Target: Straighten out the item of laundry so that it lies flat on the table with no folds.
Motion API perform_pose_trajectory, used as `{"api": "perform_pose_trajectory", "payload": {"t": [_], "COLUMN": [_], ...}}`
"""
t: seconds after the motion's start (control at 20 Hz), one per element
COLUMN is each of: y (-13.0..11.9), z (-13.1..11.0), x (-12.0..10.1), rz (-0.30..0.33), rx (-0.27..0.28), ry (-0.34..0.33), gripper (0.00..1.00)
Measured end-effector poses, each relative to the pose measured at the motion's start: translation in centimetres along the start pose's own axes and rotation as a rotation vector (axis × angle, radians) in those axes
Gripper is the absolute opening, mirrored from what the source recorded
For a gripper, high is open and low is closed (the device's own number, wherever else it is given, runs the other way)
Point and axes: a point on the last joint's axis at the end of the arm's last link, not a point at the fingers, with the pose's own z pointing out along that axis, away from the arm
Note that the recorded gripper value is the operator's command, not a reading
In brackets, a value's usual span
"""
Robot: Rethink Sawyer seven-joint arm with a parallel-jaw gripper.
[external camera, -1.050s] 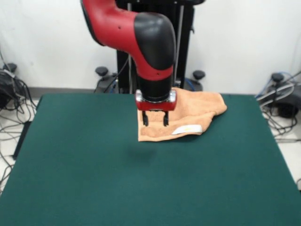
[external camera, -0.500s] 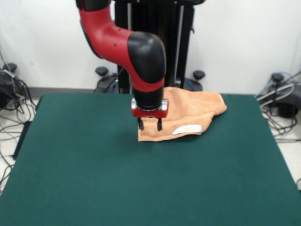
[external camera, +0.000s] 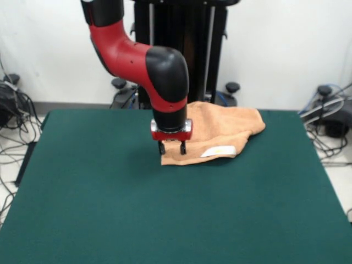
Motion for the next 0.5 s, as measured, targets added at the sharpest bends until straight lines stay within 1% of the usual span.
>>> {"api": "perform_pose_trajectory", "payload": {"t": [0.3,0.5], "y": [0.19,0.41], "z": [0.06,0.12], "x": [-0.05,-0.22], "rz": [-0.02,-0.044], "rx": [0.014,0.031], "ry": [0.005,0.021], "gripper": [1.0,1.0]}}
